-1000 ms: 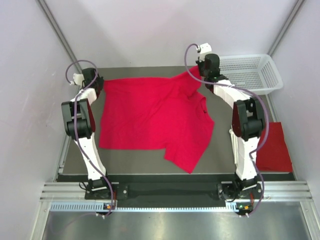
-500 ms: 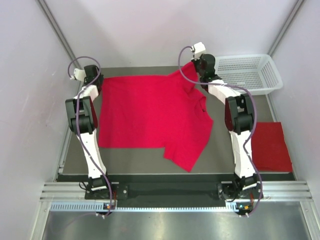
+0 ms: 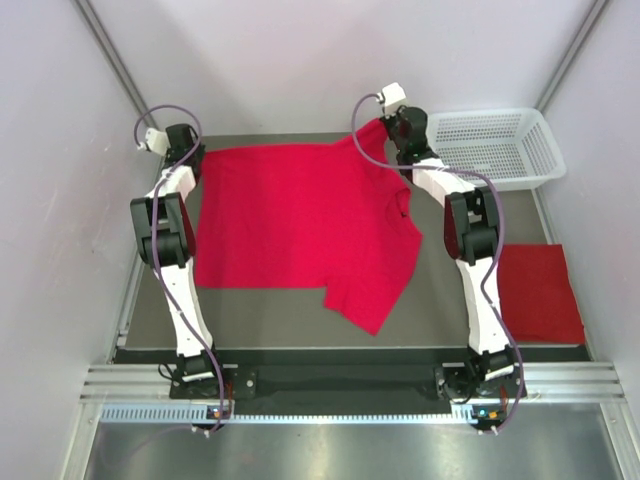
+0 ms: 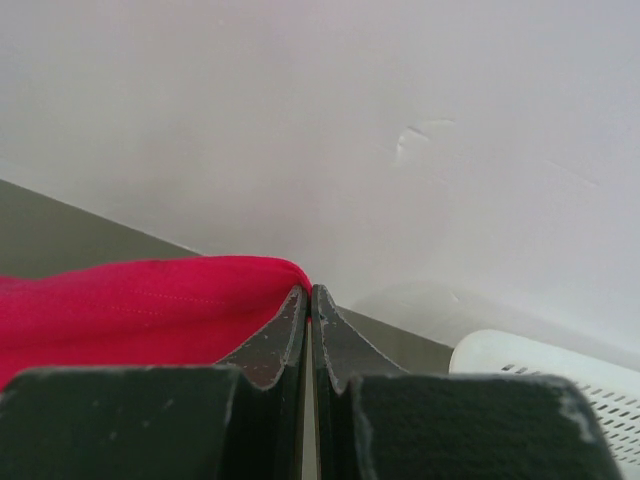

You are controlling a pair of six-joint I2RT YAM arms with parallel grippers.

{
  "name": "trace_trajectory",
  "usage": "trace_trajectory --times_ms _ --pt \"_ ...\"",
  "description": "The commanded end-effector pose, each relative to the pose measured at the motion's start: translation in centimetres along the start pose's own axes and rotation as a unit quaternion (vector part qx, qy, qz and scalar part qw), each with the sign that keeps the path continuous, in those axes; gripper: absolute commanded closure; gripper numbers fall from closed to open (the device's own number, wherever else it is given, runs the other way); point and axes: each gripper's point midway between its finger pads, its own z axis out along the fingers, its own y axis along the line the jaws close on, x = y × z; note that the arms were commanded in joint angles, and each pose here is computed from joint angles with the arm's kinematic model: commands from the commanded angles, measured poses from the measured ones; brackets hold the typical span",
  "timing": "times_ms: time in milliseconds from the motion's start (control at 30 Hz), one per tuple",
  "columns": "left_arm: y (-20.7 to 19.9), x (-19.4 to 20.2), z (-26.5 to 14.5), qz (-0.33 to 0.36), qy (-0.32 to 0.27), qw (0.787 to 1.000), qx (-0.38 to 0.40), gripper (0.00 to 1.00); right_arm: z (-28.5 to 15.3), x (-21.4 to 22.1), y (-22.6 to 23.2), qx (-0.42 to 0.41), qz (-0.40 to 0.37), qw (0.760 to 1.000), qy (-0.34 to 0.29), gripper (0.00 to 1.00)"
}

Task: Fold and stack the t-shirts
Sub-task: Fold the tshirt

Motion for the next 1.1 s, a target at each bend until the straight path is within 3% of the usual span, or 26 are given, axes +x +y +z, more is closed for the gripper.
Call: trace_trajectory --times_ms 0,300,600,1067 --pt "-0.4 -1.4 -0.2 0.013 -0.005 1.000 0.005 1.00 -0.9 -3.3 -1.6 0.007 -0.013 0.999 -0.034 1.00" --pt "1.6 -1.2 -2.2 0.024 0.057 0.998 -0.011 1.00 -5.5 -3.5 -1.6 -0.016 -0.015 1.000 0.004 1.00" --pt "4.6 -0.7 -5.0 0.079 0.100 0.990 -0.067 1.00 -11.3 -2.2 -2.1 -0.015 -0.005 0.998 0.059 1.00" --pt "9.9 0.8 -10.3 0.137 0.152 0.969 -0.139 1.00 -19.1 3.7 2.2 -0.064 0.041 0.986 0.151 1.00"
